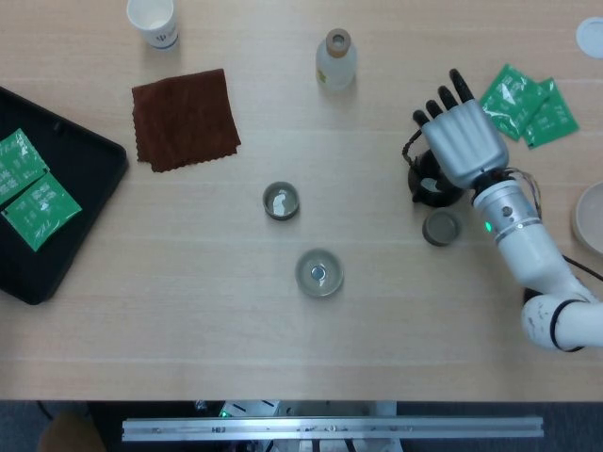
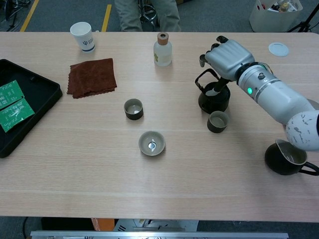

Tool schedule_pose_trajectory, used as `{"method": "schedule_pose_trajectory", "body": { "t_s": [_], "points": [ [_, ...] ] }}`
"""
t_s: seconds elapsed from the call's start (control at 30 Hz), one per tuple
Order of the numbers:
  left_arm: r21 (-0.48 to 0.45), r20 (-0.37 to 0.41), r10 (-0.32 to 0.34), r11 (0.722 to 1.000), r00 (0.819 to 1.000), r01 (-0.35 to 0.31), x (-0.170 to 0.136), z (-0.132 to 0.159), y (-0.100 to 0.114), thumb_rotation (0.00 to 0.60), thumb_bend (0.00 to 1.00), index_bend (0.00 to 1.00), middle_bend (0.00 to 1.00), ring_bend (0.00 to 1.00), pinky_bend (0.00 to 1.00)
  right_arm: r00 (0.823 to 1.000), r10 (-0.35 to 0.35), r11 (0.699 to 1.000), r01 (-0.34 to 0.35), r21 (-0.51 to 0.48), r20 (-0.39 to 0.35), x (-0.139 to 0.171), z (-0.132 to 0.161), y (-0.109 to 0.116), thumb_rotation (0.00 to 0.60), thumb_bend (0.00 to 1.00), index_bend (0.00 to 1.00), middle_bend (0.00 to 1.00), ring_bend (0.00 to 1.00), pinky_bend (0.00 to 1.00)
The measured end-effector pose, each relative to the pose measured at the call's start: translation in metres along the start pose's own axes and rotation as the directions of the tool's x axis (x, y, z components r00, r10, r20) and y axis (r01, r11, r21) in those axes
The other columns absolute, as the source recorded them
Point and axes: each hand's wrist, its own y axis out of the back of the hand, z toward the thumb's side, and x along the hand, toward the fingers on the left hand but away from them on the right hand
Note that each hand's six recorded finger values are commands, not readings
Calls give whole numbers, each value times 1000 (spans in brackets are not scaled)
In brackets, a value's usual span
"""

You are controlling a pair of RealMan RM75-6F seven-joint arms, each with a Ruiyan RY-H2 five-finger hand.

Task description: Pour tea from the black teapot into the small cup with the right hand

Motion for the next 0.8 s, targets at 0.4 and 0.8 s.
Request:
{"method": "schedule_pose_trajectory", "body": {
  "t_s": [0.4, 0.8],
  "points": [
    [-1, -19, 6, 1000, 1000, -6, -3, -5, 3, 600, 293, 249, 254, 170, 82, 996, -22, 984, 5, -180, -88, -3, 11, 12, 376, 95, 315, 379, 205, 54],
    [2, -28, 4, 1000, 1000, -4, -3, -7, 4, 600, 294, 249, 254, 170, 82, 990, -3, 968, -32, -247, -142, -19, 19, 3, 357, 94, 337, 400, 229, 54]
  ]
}}
